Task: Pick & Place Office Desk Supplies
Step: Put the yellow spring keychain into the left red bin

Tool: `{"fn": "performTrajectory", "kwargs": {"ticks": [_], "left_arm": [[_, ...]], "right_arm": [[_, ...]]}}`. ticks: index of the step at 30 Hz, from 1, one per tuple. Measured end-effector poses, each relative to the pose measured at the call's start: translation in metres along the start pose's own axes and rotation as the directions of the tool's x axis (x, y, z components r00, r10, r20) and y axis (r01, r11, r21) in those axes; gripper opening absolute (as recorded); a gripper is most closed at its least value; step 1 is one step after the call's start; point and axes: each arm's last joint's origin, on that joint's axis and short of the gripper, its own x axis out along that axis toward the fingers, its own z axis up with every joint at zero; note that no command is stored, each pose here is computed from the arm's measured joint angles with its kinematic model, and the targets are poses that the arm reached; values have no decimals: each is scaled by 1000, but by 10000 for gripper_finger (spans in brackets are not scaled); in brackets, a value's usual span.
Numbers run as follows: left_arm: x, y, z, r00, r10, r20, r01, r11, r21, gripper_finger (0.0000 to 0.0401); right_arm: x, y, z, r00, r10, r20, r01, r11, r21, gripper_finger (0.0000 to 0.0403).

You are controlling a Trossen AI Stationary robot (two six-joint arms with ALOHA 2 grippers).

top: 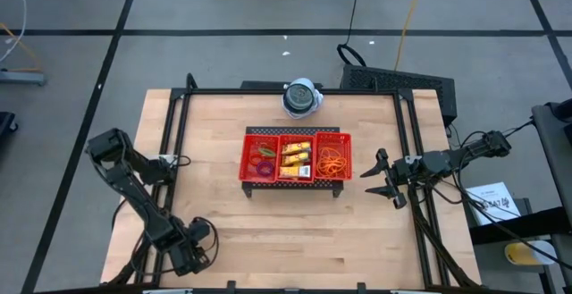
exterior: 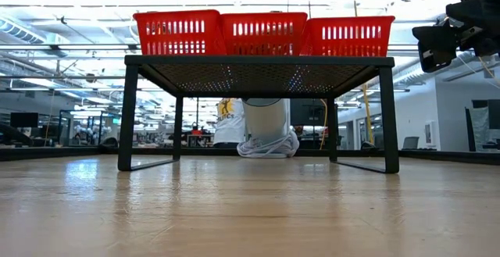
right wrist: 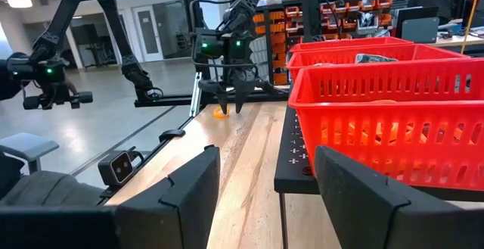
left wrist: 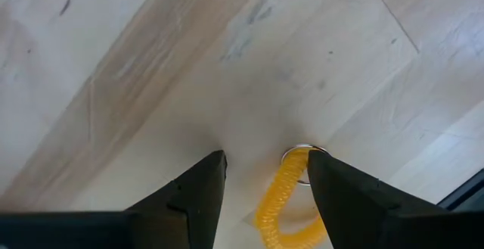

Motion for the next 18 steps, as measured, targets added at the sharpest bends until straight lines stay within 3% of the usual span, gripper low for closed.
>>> {"fn": "performTrajectory", "kwargs": {"ticks": [5, 15, 18], "left_arm": [[1, 3, -3, 1000, 25, 9, -25, 999, 23, 179], [2, 5, -2, 998, 32, 61, -33, 999, 13, 21], [2, 1, 2, 992, -14, 125, 14, 1000, 3, 16]], "right_arm": [[0, 0, 0, 1000, 0, 0, 0, 1000, 0, 206], [0, 0, 0, 1000, 0, 0, 0, 1000, 0, 206], [0, 0, 0, 1000, 0, 0, 0, 1000, 0, 206]]}}
